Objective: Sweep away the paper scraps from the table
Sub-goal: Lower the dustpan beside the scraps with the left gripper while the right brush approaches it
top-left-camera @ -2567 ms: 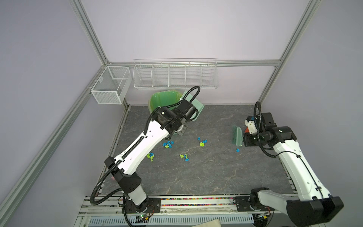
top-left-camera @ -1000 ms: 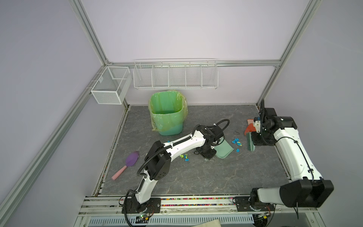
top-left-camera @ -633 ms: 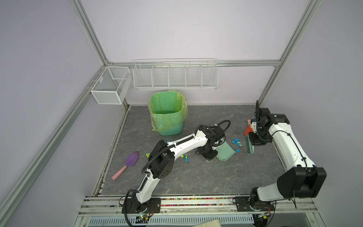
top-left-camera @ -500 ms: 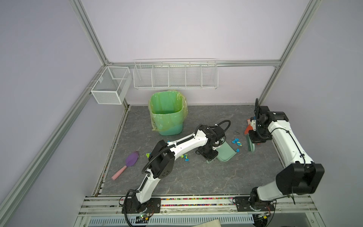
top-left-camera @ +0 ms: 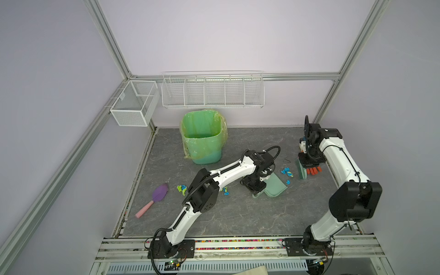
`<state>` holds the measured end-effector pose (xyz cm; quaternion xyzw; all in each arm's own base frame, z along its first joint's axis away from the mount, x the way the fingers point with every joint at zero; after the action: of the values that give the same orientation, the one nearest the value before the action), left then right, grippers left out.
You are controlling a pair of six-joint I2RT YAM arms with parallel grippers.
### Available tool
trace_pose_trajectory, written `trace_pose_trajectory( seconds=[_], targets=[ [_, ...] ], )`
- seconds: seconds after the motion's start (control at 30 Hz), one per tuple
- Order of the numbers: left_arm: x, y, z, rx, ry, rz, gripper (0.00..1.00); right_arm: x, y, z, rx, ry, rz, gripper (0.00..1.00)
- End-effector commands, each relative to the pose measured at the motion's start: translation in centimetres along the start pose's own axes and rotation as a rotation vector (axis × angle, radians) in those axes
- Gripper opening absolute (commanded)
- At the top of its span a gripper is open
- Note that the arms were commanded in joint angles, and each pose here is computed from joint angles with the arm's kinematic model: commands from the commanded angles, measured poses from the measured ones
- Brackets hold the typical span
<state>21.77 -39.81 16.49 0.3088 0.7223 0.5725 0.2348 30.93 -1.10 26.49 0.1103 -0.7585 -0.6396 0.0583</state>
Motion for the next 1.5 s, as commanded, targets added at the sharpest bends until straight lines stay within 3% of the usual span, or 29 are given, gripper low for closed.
trace_pose_trajectory(
  seconds=[0.0,0.6,0.9,1.17,1.47],
  targets=[
    [-0.3,0.2,0.3,0.02,0.003,0.028,0.0,-0.3,-0.1,0.1,-0.028,0.025,-0.006,0.07],
    [-1.2,-1.0,0.6,0.034,0.019,0.082,0.0,-1.1,-2.5,1.4,-0.071,0.04,0.034,0.07],
    [-1.4,-1.7,0.8,0.08,0.022,0.111,0.0,-0.7,-2.3,4.2,-0.102,0.102,0.043,0.07],
    [-1.6,-1.6,1.3,0.078,0.032,0.105,0.0,1.3,1.5,7.1,-0.295,0.128,-0.098,0.07],
    [-1.8,-1.2,2.2,0.084,0.05,0.098,0.0,2.5,6.1,6.3,-0.248,0.126,-0.246,0.07]
  ],
)
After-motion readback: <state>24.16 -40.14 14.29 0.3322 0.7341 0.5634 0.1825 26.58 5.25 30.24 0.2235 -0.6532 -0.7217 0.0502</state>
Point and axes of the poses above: each gripper's point midway between its finger pads, its own y axis back along the fingers, its own z axis along the line the jaws close on, x = y × z, the point moved 9 cm from there along y, back along the fingers, and after that the axes turned 9 degrees about y, right-handed, at the moved point
